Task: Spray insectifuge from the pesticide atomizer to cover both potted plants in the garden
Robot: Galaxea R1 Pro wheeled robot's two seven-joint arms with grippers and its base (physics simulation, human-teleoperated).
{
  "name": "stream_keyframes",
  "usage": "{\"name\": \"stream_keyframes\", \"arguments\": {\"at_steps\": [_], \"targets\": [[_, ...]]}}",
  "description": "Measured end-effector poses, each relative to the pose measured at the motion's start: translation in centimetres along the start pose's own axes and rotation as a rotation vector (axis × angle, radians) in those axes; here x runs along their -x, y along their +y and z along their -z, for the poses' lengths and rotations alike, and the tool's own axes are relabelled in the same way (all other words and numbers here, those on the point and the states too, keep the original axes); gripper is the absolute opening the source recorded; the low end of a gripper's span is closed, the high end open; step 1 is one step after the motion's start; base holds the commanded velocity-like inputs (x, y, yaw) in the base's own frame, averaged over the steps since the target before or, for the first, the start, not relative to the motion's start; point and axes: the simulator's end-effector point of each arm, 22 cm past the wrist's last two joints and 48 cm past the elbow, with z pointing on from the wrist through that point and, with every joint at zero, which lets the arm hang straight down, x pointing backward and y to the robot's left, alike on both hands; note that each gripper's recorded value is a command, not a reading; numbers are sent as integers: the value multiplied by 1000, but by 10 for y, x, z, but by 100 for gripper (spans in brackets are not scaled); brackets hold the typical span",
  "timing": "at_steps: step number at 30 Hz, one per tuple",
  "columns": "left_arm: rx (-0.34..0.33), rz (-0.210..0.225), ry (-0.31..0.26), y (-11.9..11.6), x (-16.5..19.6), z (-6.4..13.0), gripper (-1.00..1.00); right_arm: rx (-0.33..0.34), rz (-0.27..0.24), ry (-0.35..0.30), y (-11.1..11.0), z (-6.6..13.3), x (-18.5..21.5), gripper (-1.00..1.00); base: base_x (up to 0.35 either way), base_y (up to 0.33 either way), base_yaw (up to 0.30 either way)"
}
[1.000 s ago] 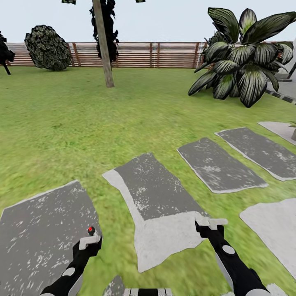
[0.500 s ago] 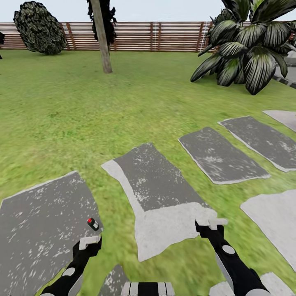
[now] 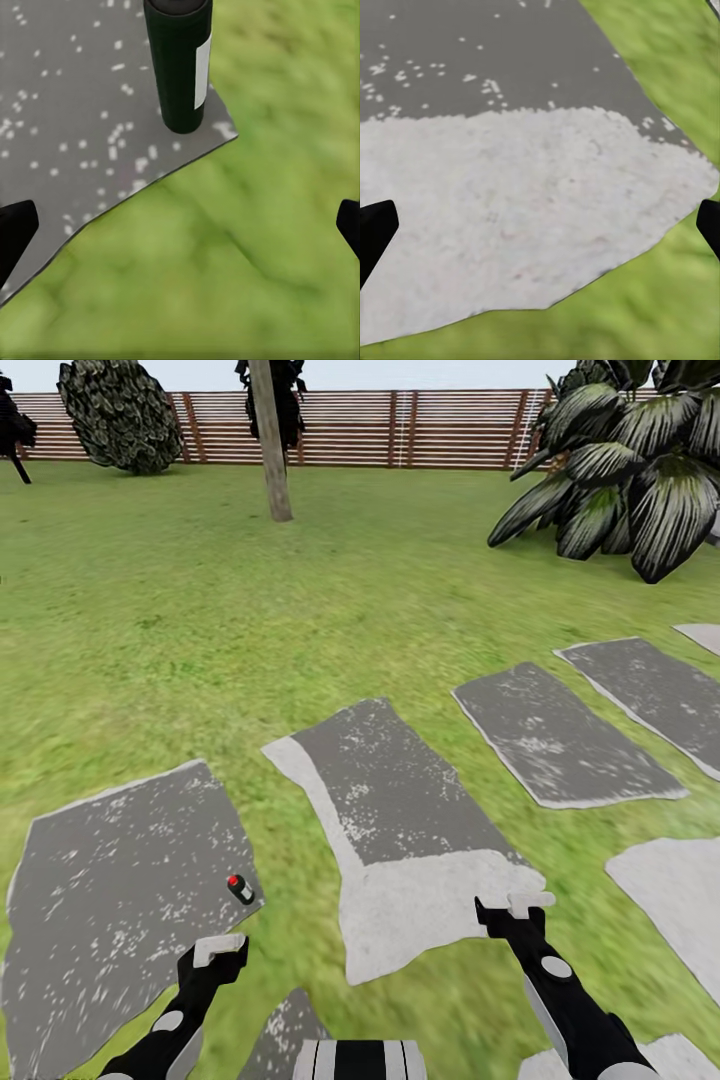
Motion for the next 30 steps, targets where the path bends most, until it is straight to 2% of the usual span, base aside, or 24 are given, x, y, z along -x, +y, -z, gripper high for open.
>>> {"name": "stream_keyframes", "arguments": {"at_steps": [9, 30], "targets": [[-2, -1, 0, -1, 0, 0, 100, -1, 6, 0, -3, 0, 0, 100, 175, 46, 7], [-3, -3, 2, -1, -1, 0, 100, 1, 7, -1, -1, 0, 0, 100, 68, 4, 0]]}}
